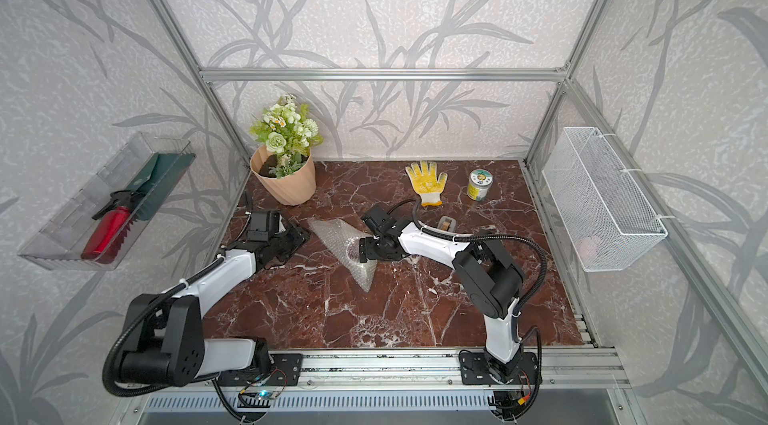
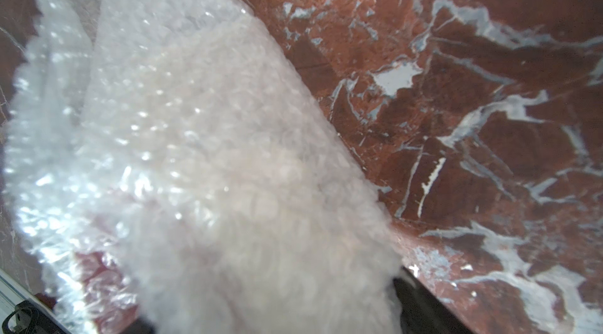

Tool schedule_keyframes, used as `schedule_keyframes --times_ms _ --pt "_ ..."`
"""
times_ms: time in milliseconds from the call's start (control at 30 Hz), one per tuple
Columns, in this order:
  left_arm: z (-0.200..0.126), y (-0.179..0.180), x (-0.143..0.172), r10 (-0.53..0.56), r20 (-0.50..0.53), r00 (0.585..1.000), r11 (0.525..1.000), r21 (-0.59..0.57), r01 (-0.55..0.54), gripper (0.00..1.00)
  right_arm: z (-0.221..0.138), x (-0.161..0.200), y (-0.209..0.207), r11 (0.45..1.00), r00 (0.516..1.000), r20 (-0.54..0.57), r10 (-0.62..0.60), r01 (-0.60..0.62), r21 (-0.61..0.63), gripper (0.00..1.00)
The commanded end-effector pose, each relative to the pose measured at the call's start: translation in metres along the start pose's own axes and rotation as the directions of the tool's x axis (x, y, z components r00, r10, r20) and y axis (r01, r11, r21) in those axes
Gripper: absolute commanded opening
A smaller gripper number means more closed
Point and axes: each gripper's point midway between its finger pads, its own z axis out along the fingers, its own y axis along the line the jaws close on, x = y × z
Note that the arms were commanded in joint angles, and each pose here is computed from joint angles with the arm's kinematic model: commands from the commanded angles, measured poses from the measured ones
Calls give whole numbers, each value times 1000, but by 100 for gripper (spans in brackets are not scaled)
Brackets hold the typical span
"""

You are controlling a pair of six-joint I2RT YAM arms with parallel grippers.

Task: Wrap mugs in bubble wrap
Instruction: Wrap the mug in bubble wrap.

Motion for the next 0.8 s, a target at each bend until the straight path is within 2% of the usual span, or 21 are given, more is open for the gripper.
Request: schedule_keyframes --times_ms 0,167,600,767 --pt "12 -19 -17 12 15 1000 994 109 -14 56 10 18 -17 998 997 -76 -4 9 69 83" --pt "40 -18 -22 -3 -46 999 995 101 8 53 11 18 -16 998 997 -78 -5 10 67 83" --pt "83 1 -26 -59 -74 995 994 85 66 49 12 18 -15 998 996 -84 -8 13 67 83" --pt "93 0 -21 -98 -95 991 986 124 109 35 10 17 -16 997 997 -80 -9 14 71 83"
